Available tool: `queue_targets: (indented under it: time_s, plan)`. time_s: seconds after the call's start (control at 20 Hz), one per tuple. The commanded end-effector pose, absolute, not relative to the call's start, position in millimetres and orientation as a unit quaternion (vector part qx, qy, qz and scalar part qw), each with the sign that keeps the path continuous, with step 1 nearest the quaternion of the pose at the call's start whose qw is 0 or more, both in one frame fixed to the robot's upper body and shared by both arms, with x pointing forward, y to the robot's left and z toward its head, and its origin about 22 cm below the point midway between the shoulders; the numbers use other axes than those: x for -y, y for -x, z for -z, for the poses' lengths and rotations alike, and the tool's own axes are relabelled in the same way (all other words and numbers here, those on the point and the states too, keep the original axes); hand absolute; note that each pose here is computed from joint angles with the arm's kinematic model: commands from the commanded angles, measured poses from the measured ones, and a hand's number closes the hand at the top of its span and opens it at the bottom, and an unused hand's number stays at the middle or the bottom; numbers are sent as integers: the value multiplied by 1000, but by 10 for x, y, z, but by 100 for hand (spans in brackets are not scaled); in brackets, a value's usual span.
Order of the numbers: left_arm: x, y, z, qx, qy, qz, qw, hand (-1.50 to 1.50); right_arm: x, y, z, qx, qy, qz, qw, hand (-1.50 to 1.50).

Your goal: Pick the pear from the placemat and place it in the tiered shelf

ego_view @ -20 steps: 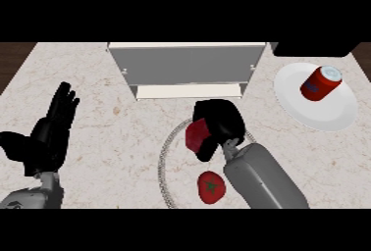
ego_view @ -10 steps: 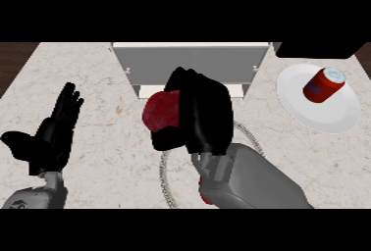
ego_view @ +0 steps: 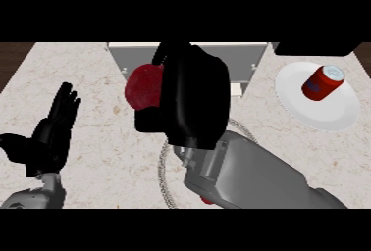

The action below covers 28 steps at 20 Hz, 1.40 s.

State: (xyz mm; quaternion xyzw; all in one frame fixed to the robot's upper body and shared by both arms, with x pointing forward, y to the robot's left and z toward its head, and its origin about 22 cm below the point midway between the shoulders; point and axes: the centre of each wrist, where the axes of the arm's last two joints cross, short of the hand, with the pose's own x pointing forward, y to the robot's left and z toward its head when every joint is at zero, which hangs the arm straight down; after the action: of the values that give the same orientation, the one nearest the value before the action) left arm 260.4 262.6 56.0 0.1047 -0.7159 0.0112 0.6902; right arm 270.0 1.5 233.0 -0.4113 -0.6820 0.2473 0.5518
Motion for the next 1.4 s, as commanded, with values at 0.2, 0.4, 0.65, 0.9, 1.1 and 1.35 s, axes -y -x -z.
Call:
queue_targets:
  time_s: [0.2,0.4,0.65,0.9,1.1,1.35]
  plan:
    - [-2704,-2613,-571,717,-107,-19,689,0,39,-3007,-2509,635,441,-159,615,150]
    - [-2587,-2594,-666,718,-95,-8,690,0,21,-3290,-2366,625,442,-145,627,150]
    - [-2751,-2560,-675,727,-106,-13,678,0,150,-3609,-2084,641,455,-123,607,150]
    - [-2547,-2560,-502,716,-104,-8,690,0,165,-3833,-1998,654,450,-102,600,150]
    - [-2596,-2675,-578,722,-104,-17,684,0,161,-3943,-1869,656,448,-128,594,150]
    - [-2700,-2740,-695,723,-94,-6,684,0,156,-4042,-1877,653,431,-48,621,150]
